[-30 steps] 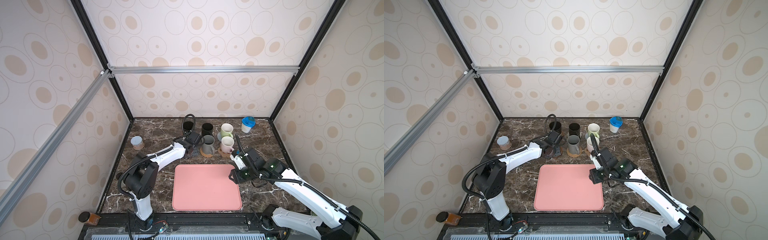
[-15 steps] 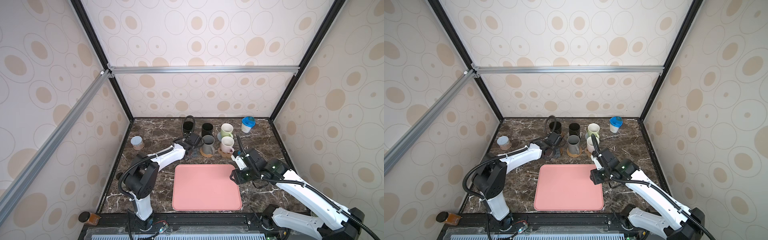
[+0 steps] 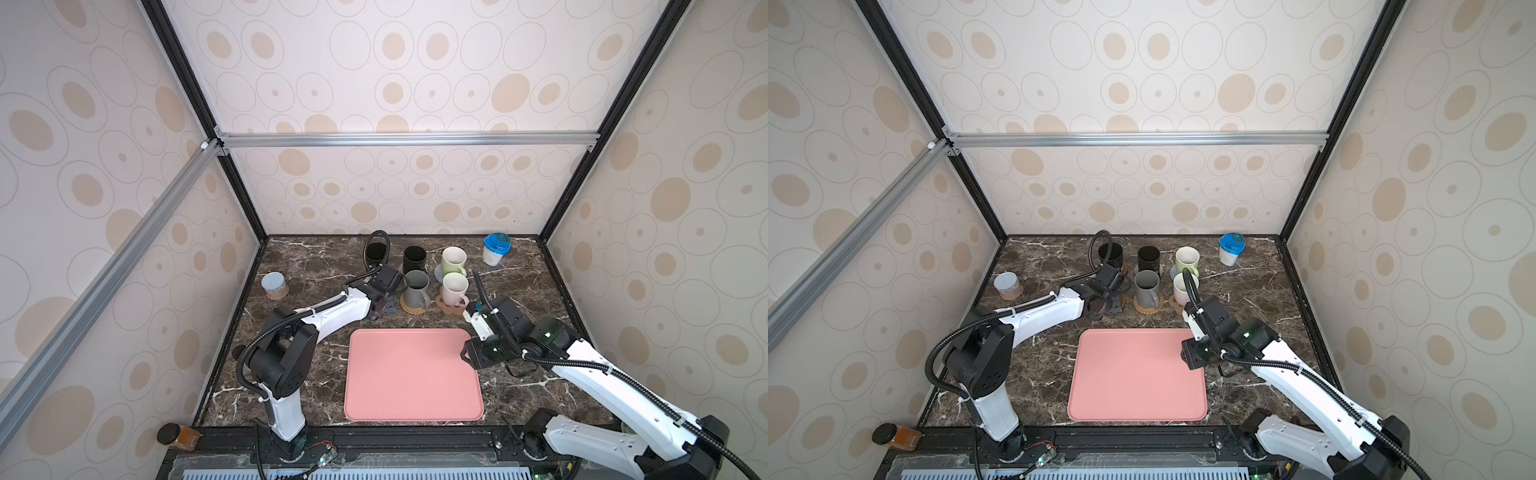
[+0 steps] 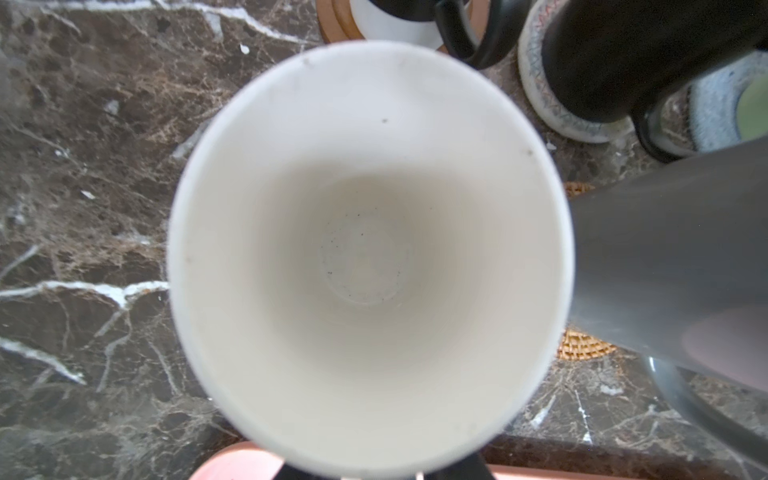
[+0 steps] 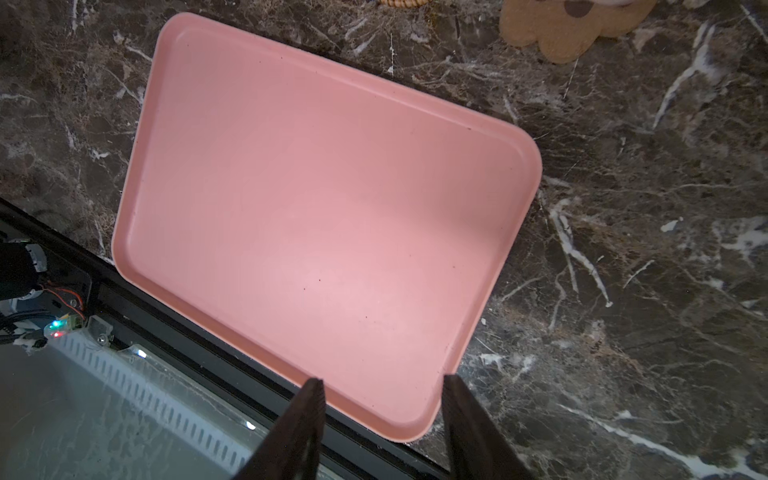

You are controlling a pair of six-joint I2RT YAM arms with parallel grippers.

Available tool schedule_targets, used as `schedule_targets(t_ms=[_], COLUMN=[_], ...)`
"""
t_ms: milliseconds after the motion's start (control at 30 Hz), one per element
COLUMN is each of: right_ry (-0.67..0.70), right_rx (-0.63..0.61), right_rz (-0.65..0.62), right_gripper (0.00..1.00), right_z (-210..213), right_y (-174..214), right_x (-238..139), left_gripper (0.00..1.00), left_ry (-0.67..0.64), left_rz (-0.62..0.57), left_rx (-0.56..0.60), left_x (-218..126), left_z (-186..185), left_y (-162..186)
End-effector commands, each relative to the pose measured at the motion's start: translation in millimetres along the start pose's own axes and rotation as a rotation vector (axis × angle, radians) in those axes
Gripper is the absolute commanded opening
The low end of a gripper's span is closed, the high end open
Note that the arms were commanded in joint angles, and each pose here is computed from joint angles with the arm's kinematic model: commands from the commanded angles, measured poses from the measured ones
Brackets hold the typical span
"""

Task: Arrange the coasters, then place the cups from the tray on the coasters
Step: 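Lower the white mug onto the wooden coaster with the left gripper, then open the left gripper and release the white mug on the coaster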

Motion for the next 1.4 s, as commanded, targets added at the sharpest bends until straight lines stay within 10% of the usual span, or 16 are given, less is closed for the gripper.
schedule_targets(t_ms=[0,1367], right_ry=[0.015,0.118], right_rx=[-0.005,0.004], right_rz=[-0.001,-0.134], right_gripper=[0.5,0.51], right_z=[-3,-12], right_y=[2,-11], right_x=[-4,-16], left_gripper=[0.37,0.53], left_ry=[0.006,0.271], left_rz=[-0.052,-0.193], left_rx=[-0.038,-0.045], left_x=[-11,-52], left_z=[5,-7], left_y=[-10,-2])
Point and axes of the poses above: each gripper's point midway between its finger pads, its own x axis out along the fingers, its own z axis along the line the jaws close on, y = z × x, the point moved 7 cm from there along -x, back along the fingers, and after that the axes turned 14 degrees about x, right-handed, at the moved point
